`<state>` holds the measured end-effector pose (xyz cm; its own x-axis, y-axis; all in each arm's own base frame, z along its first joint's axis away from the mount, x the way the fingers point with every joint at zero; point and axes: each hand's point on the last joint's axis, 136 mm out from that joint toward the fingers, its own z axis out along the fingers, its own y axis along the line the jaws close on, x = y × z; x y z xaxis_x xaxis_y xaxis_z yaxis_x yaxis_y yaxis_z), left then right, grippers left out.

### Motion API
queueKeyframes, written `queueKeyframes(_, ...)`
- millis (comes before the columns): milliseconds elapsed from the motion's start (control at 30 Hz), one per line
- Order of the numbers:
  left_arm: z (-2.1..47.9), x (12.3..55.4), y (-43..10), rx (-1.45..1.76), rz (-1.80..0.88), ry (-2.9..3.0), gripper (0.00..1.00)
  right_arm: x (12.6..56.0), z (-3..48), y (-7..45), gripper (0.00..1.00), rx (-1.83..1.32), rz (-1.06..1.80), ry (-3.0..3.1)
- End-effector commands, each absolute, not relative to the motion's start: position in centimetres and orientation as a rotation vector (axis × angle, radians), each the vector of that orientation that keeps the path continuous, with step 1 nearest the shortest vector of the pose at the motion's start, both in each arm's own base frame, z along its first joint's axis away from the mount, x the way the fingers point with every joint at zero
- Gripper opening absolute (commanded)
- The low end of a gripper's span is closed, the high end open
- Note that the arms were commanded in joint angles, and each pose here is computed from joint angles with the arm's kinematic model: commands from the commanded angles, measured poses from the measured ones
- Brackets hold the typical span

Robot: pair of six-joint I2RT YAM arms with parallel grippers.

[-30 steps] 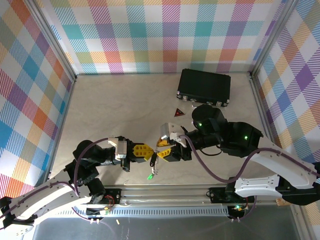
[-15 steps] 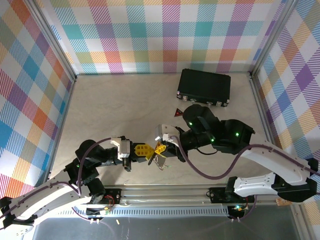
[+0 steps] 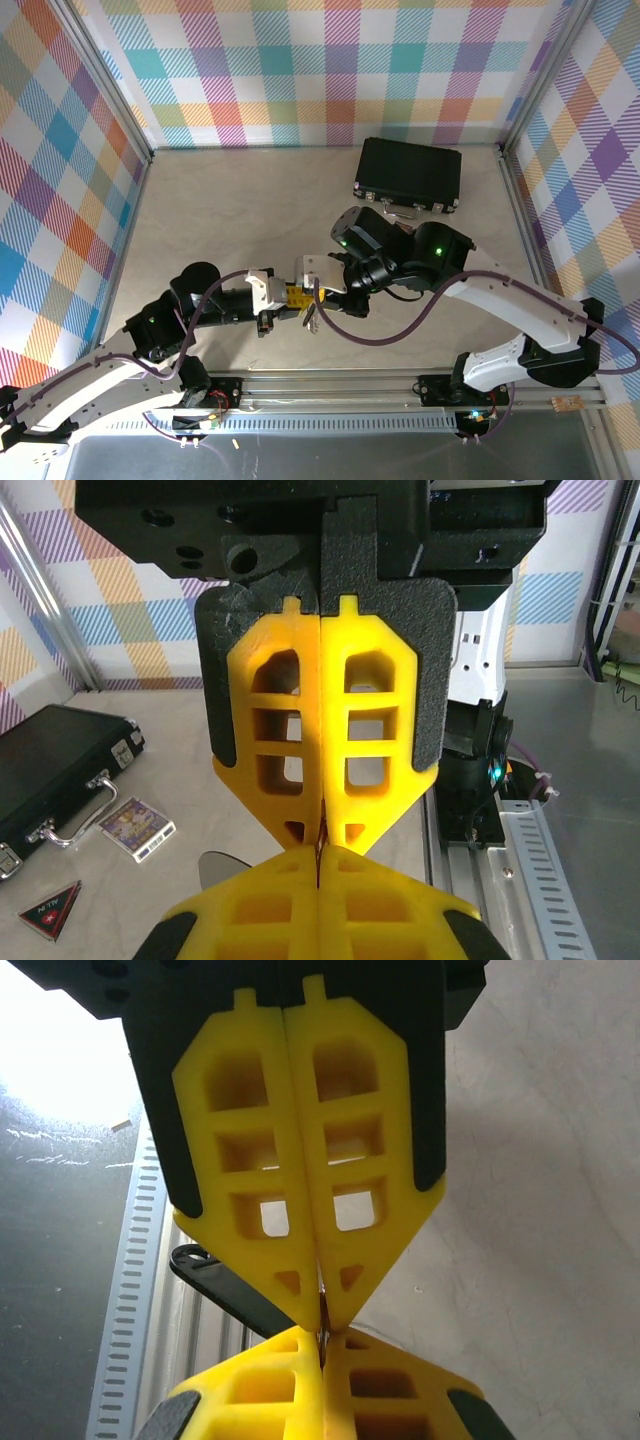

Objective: Put the keys on the keyring

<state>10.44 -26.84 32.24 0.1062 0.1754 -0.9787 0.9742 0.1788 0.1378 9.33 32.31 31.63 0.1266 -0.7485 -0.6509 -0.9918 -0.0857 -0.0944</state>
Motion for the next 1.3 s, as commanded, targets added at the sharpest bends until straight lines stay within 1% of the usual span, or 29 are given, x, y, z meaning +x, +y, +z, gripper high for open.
queueKeyframes(0, 34.3, 10.9, -27.0, 1.186, -0.874, 1.249, 0.00, 6.6, 34.2, 32.7, 0.00, -1.903, 0.771, 1.537)
queueKeyframes(200, 36.7, 9.4, -26.4, 1.122, -0.975, 1.129, 0.00, 5.5, 36.4, 32.3, 0.00, -1.802, 0.890, 1.463)
queueKeyframes(467, 38.9, 8.1, -25.6, 1.043, -1.070, 1.018, 0.00, 5.0, 37.5, 31.9, 0.00, -1.733, 0.948, 1.432)
queueKeyframes(733, 38.7, 8.1, -25.7, 1.033, -1.087, 1.007, 0.00, 6.0, 37.1, 31.9, 0.00, -1.709, 0.885, 1.451)
queueKeyframes(867, 36.5, 9.9, -26.1, 1.060, -0.978, 1.139, 0.00, 6.4, 36.6, 31.8, 0.00, -1.763, 0.822, 1.460)
queueKeyframes(900, 35.7, 10.6, -26.1, 1.067, -0.934, 1.176, 0.03, 6.4, 36.3, 31.8, 0.00, -1.789, 0.806, 1.463)
queueKeyframes(967, 34.6, 11.2, -26.3, 1.092, -0.888, 1.224, 0.14, 6.5, 36.1, 32.1, 0.00, -1.825, 0.789, 1.465)
queueKeyframes(1000, 34.3, 11.4, -26.5, 1.104, -0.874, 1.239, 0.17, 6.5, 36.0, 32.2, 0.00, -1.841, 0.786, 1.462)
queueKeyframes(1067, 33.9, 11.6, -26.7, 1.121, -0.859, 1.257, 0.17, 6.4, 35.9, 32.4, 0.00, -1.863, 0.788, 1.457)
queueKeyframes(1167, 34.1, 11.7, -26.8, 1.127, -0.857, 1.253, 0.16, 6.4, 35.7, 32.7, 0.00, -1.881, 0.788, 1.457)
queueKeyframes(1200, 34.1, 11.7, -26.8, 1.127, -0.856, 1.249, 0.11, 6.3, 35.7, 32.7, 0.00, -1.881, 0.794, 1.454)
queueKeyframes(1233, 34.1, 11.6, -26.8, 1.131, -0.856, 1.248, 0.04, 6.2, 35.7, 32.7, 0.00, -1.883, 0.802, 1.449)
queueKeyframes(1267, 34.2, 11.5, -26.9, 1.136, -0.862, 1.240, 0.00, 6.1, 35.9, 32.8, 0.00, -1.879, 0.811, 1.443)
